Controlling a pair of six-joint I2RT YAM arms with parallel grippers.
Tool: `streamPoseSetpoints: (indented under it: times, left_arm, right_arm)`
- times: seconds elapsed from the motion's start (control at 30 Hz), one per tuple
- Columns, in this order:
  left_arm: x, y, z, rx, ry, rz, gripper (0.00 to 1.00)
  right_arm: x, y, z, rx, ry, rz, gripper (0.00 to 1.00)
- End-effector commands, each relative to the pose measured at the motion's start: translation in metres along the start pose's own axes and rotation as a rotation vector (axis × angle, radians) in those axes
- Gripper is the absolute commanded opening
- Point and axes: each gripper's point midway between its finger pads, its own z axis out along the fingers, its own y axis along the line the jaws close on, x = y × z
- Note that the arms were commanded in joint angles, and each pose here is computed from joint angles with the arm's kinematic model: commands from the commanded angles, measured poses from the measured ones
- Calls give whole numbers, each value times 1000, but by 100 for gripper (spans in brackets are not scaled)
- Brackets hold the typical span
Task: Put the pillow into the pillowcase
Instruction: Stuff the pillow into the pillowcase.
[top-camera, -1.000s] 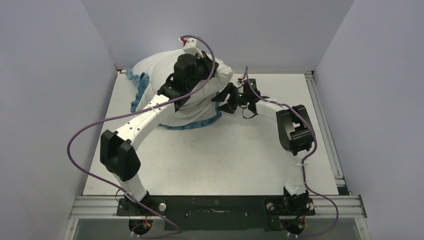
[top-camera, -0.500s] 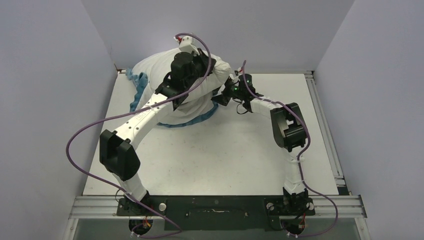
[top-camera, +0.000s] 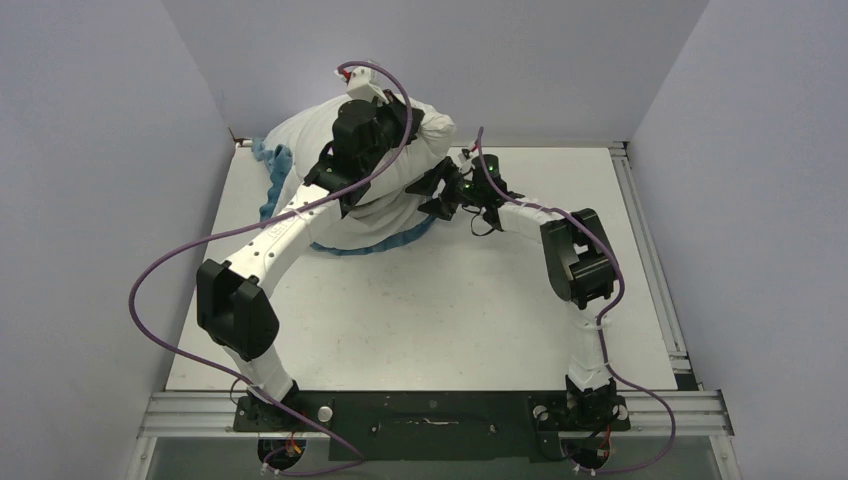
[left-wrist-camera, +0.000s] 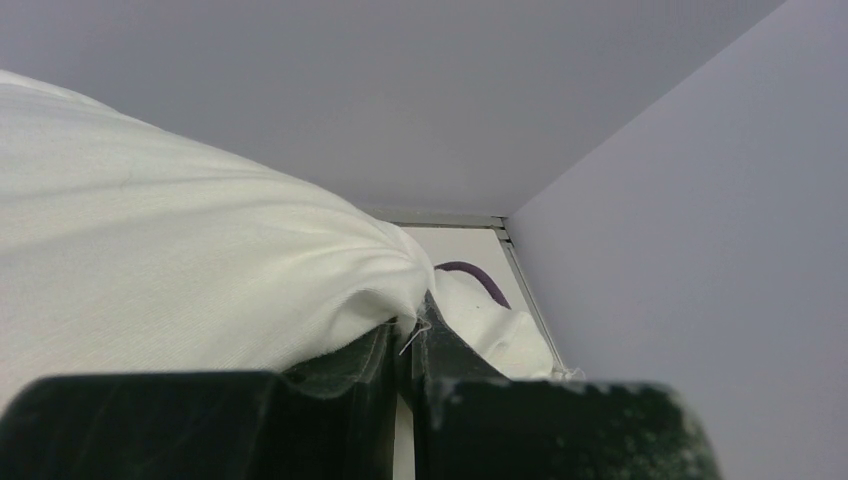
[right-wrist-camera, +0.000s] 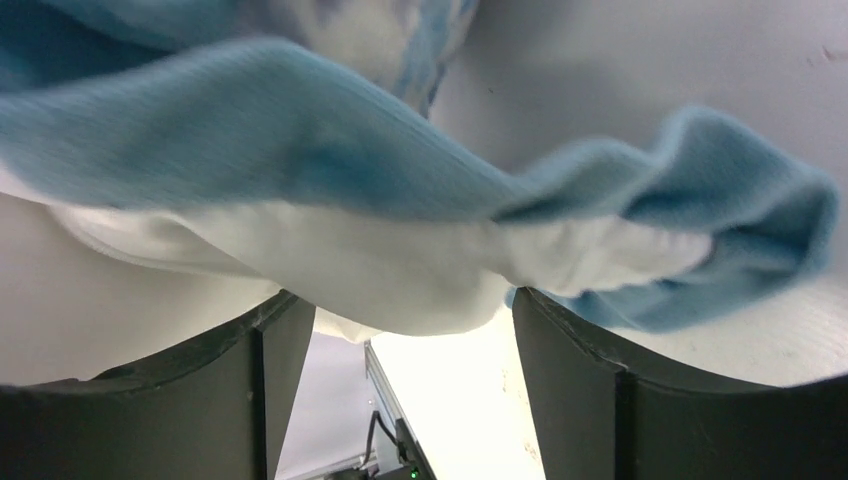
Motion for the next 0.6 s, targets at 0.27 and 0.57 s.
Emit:
streamPoseSetpoints:
  times: [0.27, 0.57]
  left_arm:
    - [-74, -13, -16, 56, -186, -42, 0]
    - [-76, -2, -18, 38, -191, -19, 0]
  right_arm:
    - [-51, 29, 33, -33, -101, -110, 66]
    - [-45, 22, 6, -47, -103, -149, 5]
